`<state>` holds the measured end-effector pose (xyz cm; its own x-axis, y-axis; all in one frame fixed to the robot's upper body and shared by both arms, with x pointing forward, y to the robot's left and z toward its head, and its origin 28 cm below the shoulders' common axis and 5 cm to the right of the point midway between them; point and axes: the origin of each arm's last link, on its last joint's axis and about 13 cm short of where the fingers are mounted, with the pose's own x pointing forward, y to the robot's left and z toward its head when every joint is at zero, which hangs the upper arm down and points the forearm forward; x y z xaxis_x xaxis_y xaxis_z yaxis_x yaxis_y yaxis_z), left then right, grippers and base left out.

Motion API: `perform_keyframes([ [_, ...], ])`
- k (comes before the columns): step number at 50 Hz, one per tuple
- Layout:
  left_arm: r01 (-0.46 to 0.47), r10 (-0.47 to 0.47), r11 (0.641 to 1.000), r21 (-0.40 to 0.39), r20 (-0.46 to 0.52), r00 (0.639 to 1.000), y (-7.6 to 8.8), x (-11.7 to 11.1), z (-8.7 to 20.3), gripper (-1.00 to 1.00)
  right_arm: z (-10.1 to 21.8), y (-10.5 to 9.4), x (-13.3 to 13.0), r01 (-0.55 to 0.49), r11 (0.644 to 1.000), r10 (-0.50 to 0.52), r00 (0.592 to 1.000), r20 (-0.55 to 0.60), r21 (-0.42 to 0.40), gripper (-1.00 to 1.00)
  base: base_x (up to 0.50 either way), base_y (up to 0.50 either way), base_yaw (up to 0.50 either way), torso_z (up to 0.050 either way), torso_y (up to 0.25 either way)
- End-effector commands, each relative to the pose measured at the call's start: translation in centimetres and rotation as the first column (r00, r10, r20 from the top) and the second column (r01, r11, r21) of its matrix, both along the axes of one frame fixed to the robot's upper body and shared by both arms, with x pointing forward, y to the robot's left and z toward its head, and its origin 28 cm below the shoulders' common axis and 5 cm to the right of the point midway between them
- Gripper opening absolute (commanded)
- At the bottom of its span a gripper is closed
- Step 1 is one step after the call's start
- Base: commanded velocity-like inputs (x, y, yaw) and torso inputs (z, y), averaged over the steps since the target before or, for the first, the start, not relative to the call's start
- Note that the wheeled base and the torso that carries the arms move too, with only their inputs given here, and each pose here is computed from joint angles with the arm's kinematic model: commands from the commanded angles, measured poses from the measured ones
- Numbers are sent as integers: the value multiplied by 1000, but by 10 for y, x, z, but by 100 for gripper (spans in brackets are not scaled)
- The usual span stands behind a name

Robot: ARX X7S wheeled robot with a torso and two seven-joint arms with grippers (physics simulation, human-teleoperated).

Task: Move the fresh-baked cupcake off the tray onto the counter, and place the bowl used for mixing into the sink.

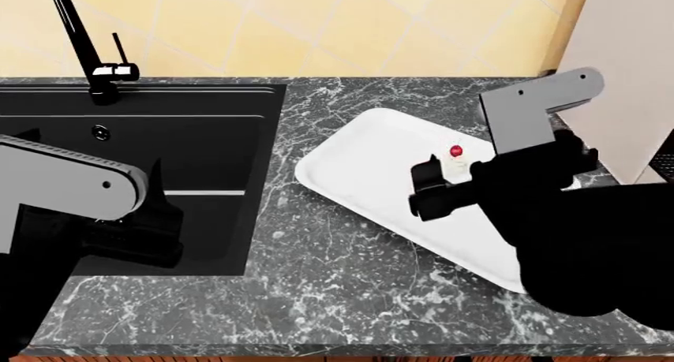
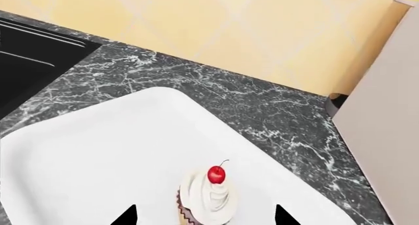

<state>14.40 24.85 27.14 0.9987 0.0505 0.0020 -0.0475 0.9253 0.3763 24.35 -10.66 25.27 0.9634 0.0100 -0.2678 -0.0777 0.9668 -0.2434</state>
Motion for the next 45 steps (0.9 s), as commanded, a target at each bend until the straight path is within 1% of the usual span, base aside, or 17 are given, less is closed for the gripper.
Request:
perform_keyframes([
  [1, -2, 2, 1000, 1, -1, 1000, 1, 0, 0, 100, -8, 5, 13, 40, 999, -39, 999, -37, 20, 100, 0, 0, 0, 0, 0],
  [2, -2, 2, 1000, 0, -1, 1000, 1, 0, -1, 100, -11, 7, 17, 48, 998, -45, 998, -53, 50, 100, 0, 0, 0, 0, 0],
  [6, -6, 6, 1000, 0, -5, 1000, 2, 0, -2, 100, -20, 12, 23, 46, 998, -43, 997, -67, 50, 100, 0, 0, 0, 0, 0],
  [10, -9, 9, 1000, -2, -6, 1000, 2, -1, -3, 100, -22, 13, 28, 60, 997, -56, 996, -73, 55, 100, 0, 0, 0, 0, 0],
  [20, -9, 9, 1000, -6, -5, 1000, 3, -1, -3, 100, -21, 13, 34, 89, 991, -82, 994, -75, 99, 100, 0, 0, 0, 0, 0],
  [25, -7, 7, 1000, -4, -11, 1000, 2, -1, -5, 100, -20, 13, 36, 115, 987, -109, 992, -67, 108, 100, 0, 0, 0, 0, 2],
  [28, -9, 8, 1000, -4, -13, 1000, 2, -1, -6, 100, -19, 14, 35, 112, 987, -105, 992, -66, 114, 100, 0, 0, 0, 0, 0],
  [34, -10, 10, 1000, -4, -10, 1000, 2, -1, -5, 100, -21, 17, 40, 123, 986, -117, 992, -55, 111, 100, 0, 0, 0, 0, 0],
  [38, -11, 11, 1000, -5, -13, 1000, 3, -1, -5, 100, -27, 18, 43, 134, 987, -130, 990, -52, 89, 100, 0, 0, 0, 0, 0],
  [45, -9, 9, 1000, -6, -13, 1000, 3, -1, -6, 100, -28, 21, 44, 129, 988, -126, 991, -42, 83, 100, 0, 0, 0, 0, 0],
])
